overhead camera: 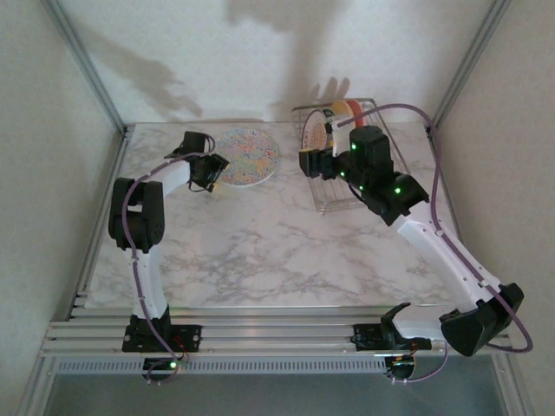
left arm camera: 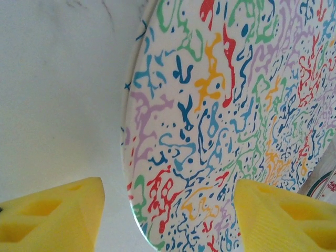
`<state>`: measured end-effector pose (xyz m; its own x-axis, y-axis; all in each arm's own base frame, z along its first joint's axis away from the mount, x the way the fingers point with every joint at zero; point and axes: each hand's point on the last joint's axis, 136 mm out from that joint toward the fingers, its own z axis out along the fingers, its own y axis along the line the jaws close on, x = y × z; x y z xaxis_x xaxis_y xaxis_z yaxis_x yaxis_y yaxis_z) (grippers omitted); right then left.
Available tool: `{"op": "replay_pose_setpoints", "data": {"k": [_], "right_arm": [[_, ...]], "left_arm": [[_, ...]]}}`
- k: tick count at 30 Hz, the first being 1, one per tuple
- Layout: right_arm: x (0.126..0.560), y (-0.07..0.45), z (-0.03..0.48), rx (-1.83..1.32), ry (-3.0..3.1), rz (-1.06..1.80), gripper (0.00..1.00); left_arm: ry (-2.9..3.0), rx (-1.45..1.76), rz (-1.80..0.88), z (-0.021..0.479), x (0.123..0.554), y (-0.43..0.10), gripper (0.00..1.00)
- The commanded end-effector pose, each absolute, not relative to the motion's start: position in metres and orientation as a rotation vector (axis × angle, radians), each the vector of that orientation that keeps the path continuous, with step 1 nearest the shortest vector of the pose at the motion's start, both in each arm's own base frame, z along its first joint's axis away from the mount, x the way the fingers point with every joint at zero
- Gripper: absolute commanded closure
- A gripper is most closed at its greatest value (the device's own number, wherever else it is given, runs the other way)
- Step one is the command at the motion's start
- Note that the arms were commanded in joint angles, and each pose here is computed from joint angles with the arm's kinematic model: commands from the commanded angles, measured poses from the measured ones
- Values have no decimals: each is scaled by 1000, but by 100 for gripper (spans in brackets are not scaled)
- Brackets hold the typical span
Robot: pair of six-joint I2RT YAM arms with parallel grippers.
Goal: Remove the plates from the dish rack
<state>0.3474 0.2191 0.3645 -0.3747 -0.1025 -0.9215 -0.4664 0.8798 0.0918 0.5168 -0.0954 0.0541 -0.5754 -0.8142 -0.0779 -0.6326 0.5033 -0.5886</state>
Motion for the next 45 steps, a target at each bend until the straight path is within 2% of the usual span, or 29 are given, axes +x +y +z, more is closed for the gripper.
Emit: {"op": "replay_pose_setpoints", "data": {"k": [1,10,16,22,31,39,45], "right_arm": [[369,180,361,-253,2020,194,19],[451,84,311,96,2267,-107,24],[504,64,277,165,2357,-221,33],[534,54,250,192,2378,-257,42],[561,57,225,141,2402,-219,57],[574,60,215,141,2402,-208,59],[580,55,211,154,2402,-189,65]], "left_arm": [[2343,-1186,-719,93,509,-95,30],[2190,-1015,-892,186,489,-130,29],[2106,-820,-990,248,466,-157,28],[1983,-601,-1133,309,438,-182,28],[1952,-532,-1189,322,404,-183,27],[1938,-530,-1195,328,397,-180,27],[1842,-459,-1254,360,389,-183,27]]}}
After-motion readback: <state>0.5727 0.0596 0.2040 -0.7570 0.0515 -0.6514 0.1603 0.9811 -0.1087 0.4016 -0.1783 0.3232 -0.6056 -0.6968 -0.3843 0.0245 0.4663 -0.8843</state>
